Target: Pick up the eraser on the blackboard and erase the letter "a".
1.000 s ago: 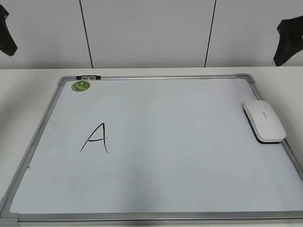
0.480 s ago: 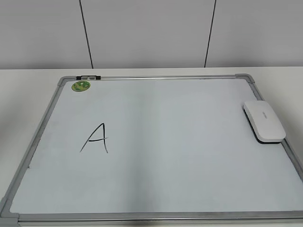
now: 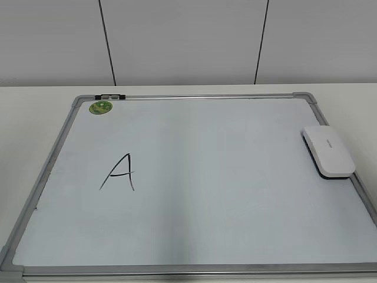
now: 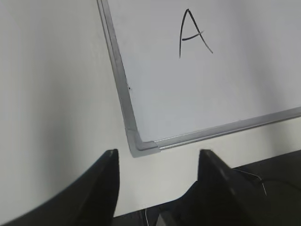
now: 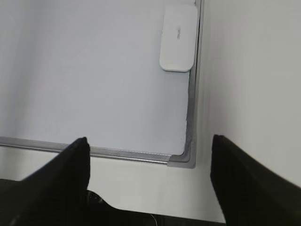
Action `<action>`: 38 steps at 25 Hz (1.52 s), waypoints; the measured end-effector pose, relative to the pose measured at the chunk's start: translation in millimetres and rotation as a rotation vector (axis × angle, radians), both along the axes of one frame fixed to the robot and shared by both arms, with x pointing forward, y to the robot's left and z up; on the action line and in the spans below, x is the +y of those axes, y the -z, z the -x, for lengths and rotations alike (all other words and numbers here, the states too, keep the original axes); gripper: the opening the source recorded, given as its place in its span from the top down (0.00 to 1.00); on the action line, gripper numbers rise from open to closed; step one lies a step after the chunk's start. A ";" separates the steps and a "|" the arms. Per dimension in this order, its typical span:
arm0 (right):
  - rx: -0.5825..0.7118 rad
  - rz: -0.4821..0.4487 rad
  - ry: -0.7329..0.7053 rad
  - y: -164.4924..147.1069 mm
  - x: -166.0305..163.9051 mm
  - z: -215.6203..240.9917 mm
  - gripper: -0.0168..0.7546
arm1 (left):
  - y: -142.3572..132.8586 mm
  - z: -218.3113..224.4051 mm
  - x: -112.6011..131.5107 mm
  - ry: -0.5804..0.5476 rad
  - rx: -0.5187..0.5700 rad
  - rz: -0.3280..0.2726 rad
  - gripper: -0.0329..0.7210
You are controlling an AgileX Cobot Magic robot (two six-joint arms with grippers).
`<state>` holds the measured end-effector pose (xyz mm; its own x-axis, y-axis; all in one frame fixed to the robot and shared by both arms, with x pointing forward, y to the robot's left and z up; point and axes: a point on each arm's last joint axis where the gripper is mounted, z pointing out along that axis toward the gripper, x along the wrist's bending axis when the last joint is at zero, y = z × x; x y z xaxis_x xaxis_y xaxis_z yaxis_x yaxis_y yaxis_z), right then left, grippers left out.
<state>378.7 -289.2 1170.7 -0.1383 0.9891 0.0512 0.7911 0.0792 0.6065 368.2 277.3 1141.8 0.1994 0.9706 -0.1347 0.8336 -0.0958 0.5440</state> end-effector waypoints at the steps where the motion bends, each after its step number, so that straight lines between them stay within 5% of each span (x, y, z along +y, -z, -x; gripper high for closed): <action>1: 0.001 -0.004 0.005 5.1 0.2 8.9 0.21 | 3.8 8.4 0.5 -0.004 -0.006 0.001 0.43; 11: -0.086 -0.020 0.026 45.3 2.0 86.4 0.21 | 51.0 71.6 3.5 -0.013 -0.045 0.009 0.43; 18: -0.017 0.011 0.047 95.5 -1.0 103.8 0.21 | 89.5 89.9 4.5 -0.019 -0.023 0.011 0.43; 23: 0.038 0.054 0.081 127.7 -6.0 103.1 0.21 | 90.1 88.8 8.4 -0.040 -0.078 -0.024 0.43; 33: -0.009 0.067 0.119 133.3 -9.2 97.1 0.21 | 92.4 84.3 12.4 -0.061 -0.118 -0.064 0.35; 38: -0.009 0.052 0.142 133.4 -9.3 97.0 0.21 | 94.9 81.8 14.3 -0.072 -0.135 -0.083 0.21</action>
<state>281.7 -298.5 1037.4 0.0027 1.0000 -0.0010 0.7909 -0.0016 0.6120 286.3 291.7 1046.9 0.1393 0.9898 -0.0299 0.7598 -0.0875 0.6442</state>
